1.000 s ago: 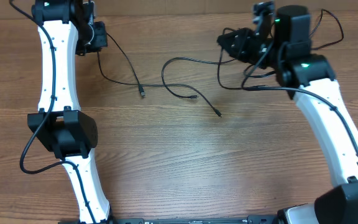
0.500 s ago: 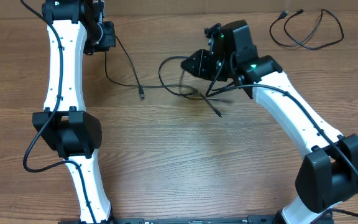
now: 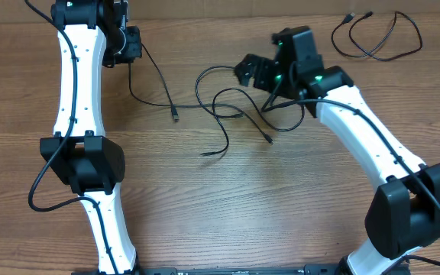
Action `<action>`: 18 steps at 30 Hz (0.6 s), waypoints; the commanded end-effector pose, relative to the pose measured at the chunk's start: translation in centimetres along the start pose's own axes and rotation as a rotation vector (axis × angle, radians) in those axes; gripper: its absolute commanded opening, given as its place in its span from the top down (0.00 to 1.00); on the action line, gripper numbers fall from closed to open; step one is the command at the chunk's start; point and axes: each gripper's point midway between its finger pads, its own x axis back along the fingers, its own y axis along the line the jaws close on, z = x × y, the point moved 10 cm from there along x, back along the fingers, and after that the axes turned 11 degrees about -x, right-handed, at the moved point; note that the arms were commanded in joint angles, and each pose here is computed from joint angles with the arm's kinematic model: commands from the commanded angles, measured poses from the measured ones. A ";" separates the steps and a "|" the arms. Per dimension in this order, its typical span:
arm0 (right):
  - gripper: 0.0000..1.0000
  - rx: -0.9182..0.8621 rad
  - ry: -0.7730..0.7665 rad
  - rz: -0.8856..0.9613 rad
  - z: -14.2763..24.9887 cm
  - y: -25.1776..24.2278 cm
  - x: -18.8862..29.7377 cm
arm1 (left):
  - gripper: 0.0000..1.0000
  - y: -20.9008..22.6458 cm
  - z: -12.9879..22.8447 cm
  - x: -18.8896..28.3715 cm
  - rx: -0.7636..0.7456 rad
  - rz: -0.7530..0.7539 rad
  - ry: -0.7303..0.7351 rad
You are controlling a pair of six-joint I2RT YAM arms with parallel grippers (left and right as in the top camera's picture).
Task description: Untangle cables
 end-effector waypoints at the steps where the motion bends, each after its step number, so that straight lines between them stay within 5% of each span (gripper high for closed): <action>1: 0.00 0.001 -0.067 0.075 -2.2 -2.6 0.7 | 0.96 -0.3 -0.2 1.8 -0.046 -0.007 -0.048; 18: 0.00 0.028 0.006 0.253 -5.2 -11.5 -0.5 | 0.96 -0.3 -0.3 1.8 -0.047 -0.008 -0.054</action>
